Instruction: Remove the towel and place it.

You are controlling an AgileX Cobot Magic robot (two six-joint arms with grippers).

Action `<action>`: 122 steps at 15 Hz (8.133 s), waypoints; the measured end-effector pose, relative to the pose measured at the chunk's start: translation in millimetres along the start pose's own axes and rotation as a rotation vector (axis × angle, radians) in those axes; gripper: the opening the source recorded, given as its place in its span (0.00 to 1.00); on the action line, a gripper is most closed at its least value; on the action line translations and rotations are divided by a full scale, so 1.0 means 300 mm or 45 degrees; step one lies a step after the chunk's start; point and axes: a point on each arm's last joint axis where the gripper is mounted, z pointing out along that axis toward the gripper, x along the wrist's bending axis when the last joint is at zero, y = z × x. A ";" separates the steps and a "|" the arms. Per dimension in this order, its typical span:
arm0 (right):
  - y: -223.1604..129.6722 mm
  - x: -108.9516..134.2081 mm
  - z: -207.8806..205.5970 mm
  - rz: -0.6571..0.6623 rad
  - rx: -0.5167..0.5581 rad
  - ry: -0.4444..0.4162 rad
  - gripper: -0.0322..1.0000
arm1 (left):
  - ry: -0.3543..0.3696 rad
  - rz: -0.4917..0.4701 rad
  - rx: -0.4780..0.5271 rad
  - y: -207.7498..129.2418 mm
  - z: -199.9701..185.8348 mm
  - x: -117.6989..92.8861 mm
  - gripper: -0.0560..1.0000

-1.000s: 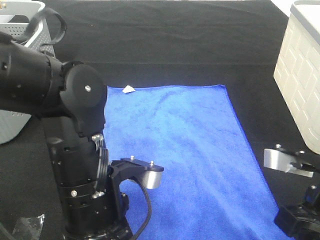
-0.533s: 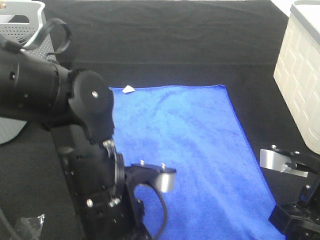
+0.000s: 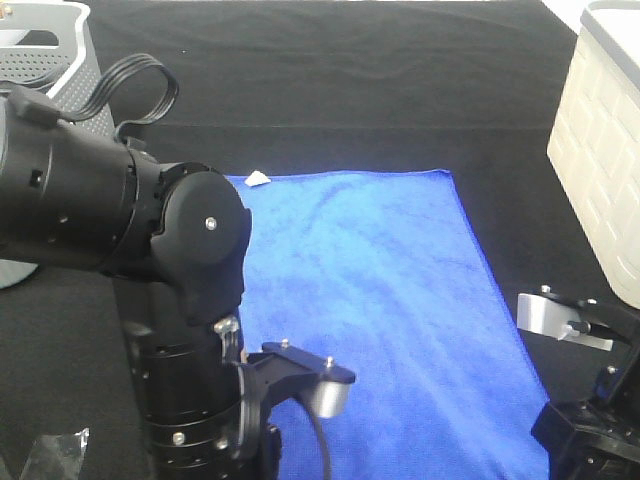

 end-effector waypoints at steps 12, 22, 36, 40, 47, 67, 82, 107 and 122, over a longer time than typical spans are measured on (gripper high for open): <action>0.270 0.145 -0.515 -0.409 -0.649 -0.424 0.86 | 0.231 -0.217 -0.439 0.140 -0.447 0.268 0.70; 0.818 0.035 -0.703 -0.260 -0.806 -0.316 0.86 | 0.353 -0.481 -0.959 0.192 -0.730 0.627 0.72; 1.105 -0.137 -0.413 -0.091 -0.691 -0.225 0.86 | 0.303 -0.636 -1.001 0.488 -0.631 0.959 0.72; 1.142 -0.231 -0.377 -0.030 -0.687 -0.215 0.86 | 0.315 -0.658 -0.914 0.532 -0.544 1.025 0.72; 1.177 -0.253 -0.329 -0.026 -0.700 -0.204 0.86 | 0.313 -0.660 -0.924 0.547 -0.526 1.040 0.72; 1.230 -0.150 -0.251 -0.183 -0.751 -0.272 0.06 | 0.258 -0.554 -0.977 0.654 -0.466 0.914 0.08; 1.212 -0.051 -0.543 -0.388 -1.352 -0.543 0.06 | 0.654 -0.236 -1.337 0.685 -0.723 0.877 0.07; 1.370 -0.199 -0.351 -0.393 -1.544 -0.610 0.06 | 0.881 -0.069 -1.738 0.830 -0.547 1.039 0.08; 1.237 -0.129 -0.518 -0.400 -1.326 -0.648 0.62 | 0.828 -0.155 -1.618 0.728 -0.716 0.998 0.62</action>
